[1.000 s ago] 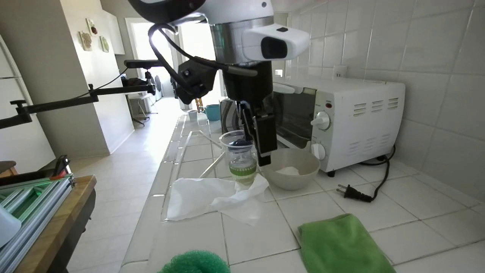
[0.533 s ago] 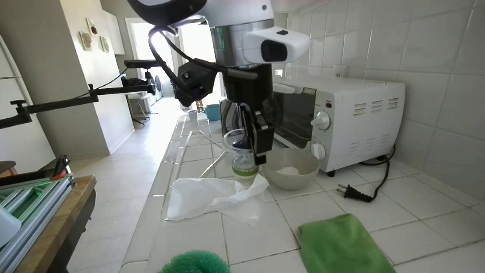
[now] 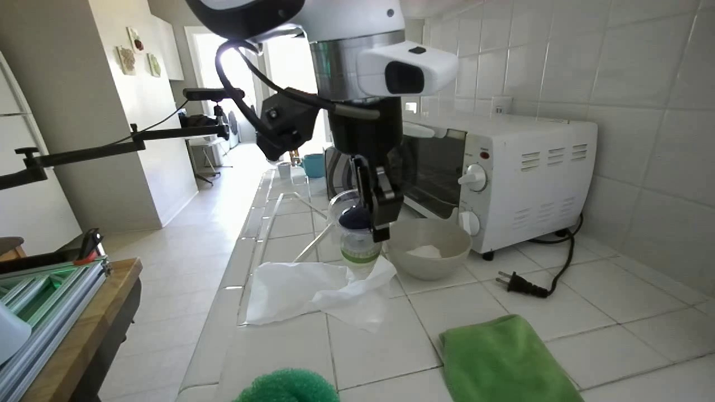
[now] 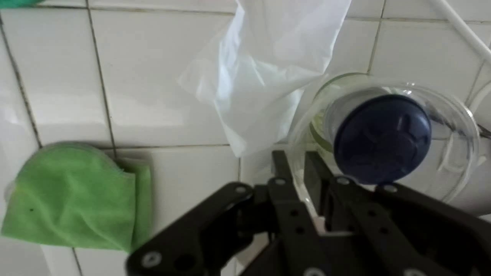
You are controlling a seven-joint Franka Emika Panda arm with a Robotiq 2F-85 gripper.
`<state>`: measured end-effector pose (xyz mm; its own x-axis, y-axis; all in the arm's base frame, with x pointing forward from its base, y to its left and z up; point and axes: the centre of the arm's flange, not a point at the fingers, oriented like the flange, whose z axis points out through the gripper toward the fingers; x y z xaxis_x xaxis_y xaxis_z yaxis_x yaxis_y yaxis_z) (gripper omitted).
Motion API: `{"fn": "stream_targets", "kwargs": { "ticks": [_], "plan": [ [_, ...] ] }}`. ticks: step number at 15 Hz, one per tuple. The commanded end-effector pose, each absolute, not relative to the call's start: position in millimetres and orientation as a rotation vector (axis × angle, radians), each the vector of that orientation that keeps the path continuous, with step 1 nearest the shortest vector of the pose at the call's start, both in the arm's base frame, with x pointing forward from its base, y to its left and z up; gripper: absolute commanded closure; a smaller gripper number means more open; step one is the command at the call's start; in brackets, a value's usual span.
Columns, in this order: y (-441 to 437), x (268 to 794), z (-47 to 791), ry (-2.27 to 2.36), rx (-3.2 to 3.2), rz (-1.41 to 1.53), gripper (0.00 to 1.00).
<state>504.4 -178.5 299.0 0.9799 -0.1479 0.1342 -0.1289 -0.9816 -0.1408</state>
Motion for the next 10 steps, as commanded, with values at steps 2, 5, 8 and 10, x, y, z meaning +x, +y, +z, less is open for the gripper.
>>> {"fn": "stream_targets", "kwargs": {
  "ticks": [2,5,8,10],
  "plan": [
    [-181.5,510.0,300.0,0.219,-2.962,-0.237,1.00],
    [-175.9,512.4,304.0,0.211,-2.942,-0.245,0.98],
    [-166.1,512.8,312.3,0.183,-2.921,-0.264,0.98],
    [-154.1,511.2,324.5,0.137,-2.910,-0.300,0.98]
  ]
}}
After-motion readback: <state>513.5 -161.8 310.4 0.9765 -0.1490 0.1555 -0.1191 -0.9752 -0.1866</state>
